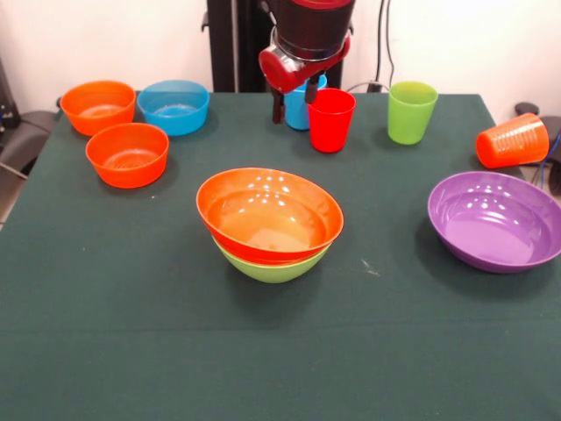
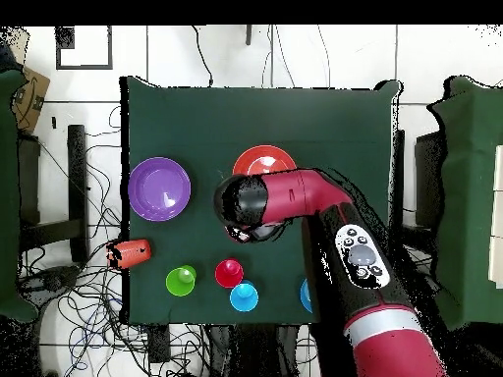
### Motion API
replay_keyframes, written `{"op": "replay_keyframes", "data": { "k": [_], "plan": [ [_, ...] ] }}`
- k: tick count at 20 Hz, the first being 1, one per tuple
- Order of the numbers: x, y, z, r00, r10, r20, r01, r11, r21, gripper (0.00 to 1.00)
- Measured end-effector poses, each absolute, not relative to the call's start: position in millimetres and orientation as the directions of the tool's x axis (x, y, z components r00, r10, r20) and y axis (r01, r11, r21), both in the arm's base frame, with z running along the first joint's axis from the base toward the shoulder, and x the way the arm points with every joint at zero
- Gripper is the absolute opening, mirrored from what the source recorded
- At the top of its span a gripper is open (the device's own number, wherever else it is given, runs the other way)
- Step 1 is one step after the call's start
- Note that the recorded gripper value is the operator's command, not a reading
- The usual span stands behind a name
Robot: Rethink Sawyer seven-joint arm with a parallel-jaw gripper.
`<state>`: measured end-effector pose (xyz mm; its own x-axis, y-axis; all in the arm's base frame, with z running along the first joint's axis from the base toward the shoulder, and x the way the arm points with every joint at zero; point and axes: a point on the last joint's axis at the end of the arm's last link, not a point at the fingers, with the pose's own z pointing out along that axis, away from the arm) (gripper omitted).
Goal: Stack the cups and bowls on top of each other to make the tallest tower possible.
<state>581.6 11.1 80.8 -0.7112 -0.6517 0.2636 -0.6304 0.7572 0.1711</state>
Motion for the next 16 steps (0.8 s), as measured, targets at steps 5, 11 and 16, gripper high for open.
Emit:
{"op": "replay_keyframes", "data": {
  "k": [5,11,16],
  "plan": [
    [577,11,75,-0.708,-0.650,0.277,-0.627,0.759,0.177,1.00],
    [569,8,64,-0.705,-0.645,0.296,-0.616,0.763,0.194,1.00],
    [565,9,62,-0.702,-0.646,0.302,-0.615,0.762,0.201,1.00]
  ]
}}
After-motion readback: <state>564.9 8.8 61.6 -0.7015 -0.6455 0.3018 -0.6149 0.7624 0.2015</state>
